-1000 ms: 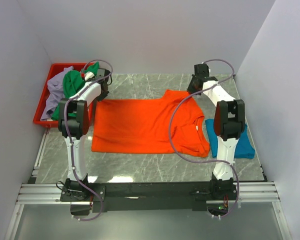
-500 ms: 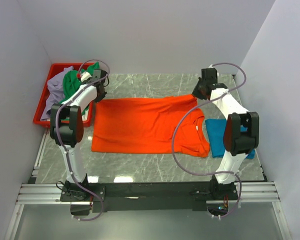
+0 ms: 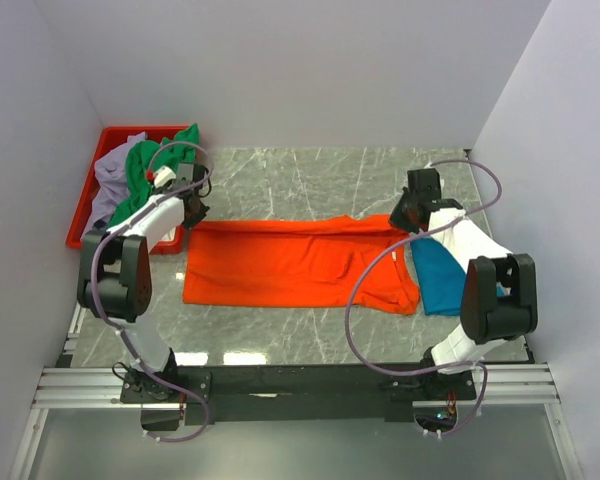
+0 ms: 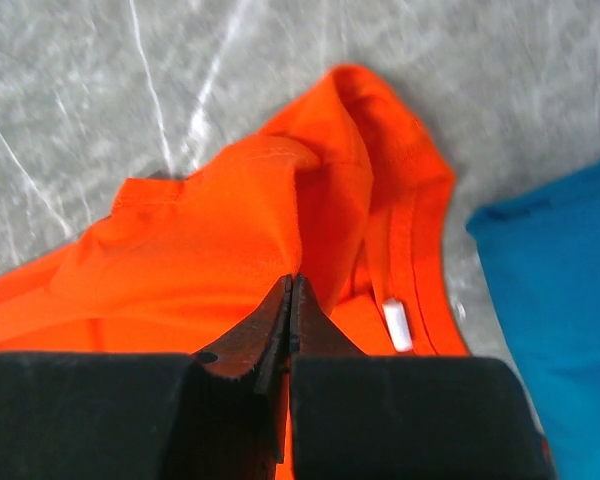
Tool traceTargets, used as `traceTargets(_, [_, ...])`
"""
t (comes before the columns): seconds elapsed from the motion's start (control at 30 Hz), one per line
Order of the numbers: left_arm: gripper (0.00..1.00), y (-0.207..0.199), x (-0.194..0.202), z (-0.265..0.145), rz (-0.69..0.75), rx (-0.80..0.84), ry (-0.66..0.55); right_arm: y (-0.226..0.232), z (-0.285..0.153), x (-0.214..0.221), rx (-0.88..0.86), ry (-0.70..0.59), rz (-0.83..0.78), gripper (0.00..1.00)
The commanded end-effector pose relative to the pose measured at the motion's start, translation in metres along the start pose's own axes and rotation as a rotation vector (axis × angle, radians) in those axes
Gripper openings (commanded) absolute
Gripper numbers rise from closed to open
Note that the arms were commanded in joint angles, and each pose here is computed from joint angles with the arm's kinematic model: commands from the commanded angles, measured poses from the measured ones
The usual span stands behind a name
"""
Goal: Fold and stack the t-shirts
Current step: Fold the tshirt
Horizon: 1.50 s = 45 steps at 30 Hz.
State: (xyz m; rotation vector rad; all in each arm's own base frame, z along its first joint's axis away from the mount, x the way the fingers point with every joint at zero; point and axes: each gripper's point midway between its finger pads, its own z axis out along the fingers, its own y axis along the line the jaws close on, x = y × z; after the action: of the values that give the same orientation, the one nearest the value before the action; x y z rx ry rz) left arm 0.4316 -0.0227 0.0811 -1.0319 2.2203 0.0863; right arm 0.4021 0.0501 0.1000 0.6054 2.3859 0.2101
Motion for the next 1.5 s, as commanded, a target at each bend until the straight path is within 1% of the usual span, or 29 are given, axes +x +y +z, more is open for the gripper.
traceTargets(0.0, [0.01,-0.006,-0.008,-0.018,-0.057,0.072,-0.035,-0.001,-0.015,-0.011,-0.016,-0.069,0.024,0.0])
traceTargets(0.17, [0.01,0.001,0.002,-0.026,-0.063,0.087,-0.032,-0.008,-0.017,0.007,-0.023,-0.046,0.026,0.0])
traceTargets(0.4, [0.01,0.007,0.004,-0.034,-0.069,0.097,-0.039,-0.016,-0.024,0.022,-0.033,-0.038,0.029,0.0])
traceTargets(0.7, [0.01,0.015,0.008,-0.038,-0.071,0.099,-0.039,-0.022,-0.032,0.033,-0.04,-0.033,0.025,0.0])
traceTargets(0.97, [0.01,0.018,0.007,-0.046,-0.072,0.113,-0.042,-0.021,-0.045,0.029,-0.05,-0.053,0.025,0.0])
traceTargets(1.13, [0.01,0.021,0.009,-0.049,-0.073,0.119,-0.041,-0.025,-0.046,0.035,-0.045,-0.043,0.021,0.0])
traceTargets(1.37, [0.01,0.032,0.024,-0.047,-0.074,0.123,-0.014,-0.035,-0.041,0.051,-0.028,-0.025,0.027,0.0])
traceTargets(1.43, [0.01,0.032,0.027,-0.048,-0.08,0.138,-0.014,-0.037,-0.038,0.064,-0.038,0.004,0.037,0.0])
traceTargets(1.47, [0.01,0.037,0.034,-0.046,-0.078,0.137,0.002,-0.038,-0.036,0.065,-0.042,-0.001,0.043,0.0])
